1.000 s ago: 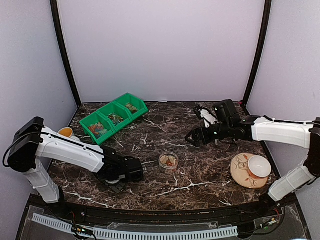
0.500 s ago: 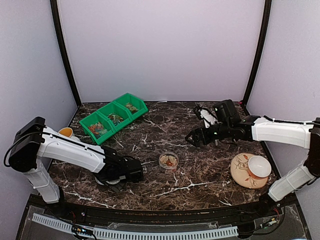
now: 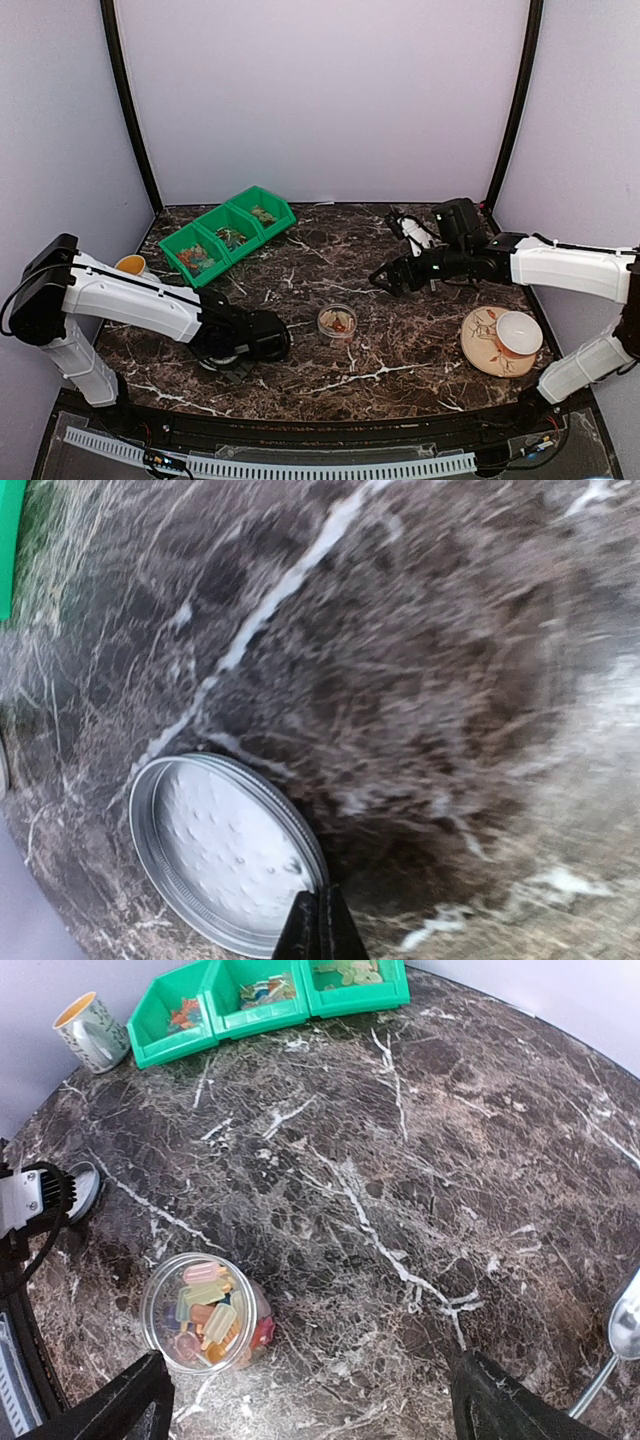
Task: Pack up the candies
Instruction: Pick up the bottle lid at the center of the board.
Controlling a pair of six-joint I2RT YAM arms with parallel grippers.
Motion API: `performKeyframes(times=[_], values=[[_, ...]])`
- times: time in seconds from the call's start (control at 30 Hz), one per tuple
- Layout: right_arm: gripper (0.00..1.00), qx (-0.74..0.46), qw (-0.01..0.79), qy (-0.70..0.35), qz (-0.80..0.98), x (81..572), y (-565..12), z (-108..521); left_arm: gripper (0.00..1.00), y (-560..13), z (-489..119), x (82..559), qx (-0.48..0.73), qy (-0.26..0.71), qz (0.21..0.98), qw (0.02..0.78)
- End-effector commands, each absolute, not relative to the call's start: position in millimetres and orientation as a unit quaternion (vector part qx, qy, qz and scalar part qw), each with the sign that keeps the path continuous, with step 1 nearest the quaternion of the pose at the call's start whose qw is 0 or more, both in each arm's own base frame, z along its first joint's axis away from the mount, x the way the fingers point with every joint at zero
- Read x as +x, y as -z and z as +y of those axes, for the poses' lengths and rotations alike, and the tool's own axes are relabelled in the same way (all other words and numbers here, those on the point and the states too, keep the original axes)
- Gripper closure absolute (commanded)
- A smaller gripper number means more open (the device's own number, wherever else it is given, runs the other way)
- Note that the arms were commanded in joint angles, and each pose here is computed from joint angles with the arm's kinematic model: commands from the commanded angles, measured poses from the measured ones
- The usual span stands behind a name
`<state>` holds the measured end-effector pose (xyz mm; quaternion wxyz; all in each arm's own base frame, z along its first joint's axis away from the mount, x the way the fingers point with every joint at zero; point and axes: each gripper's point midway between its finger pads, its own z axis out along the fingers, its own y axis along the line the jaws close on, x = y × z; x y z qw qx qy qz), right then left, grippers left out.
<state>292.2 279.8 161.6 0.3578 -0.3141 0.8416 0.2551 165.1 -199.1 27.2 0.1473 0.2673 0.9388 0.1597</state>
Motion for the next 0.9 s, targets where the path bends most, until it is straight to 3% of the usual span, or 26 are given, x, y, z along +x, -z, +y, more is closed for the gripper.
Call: performKeyframes(times=[0.0, 0.47, 0.87], values=[[0.03, -0.363, 0.413, -0.288, 0.784, 281, -198, 293, 1.00, -60, -236, 166, 0.292, -0.064, 0.938, 0.177], [0.02, -0.553, 0.506, -0.309, 0.585, 199, -236, 323, 1.00, -139, -292, 145, 0.356, 0.129, 0.902, 0.205], [0.01, -0.725, 0.511, -0.236, 0.398, 131, -222, 357, 1.00, -174, -322, 110, 0.410, 0.265, 0.853, 0.184]])
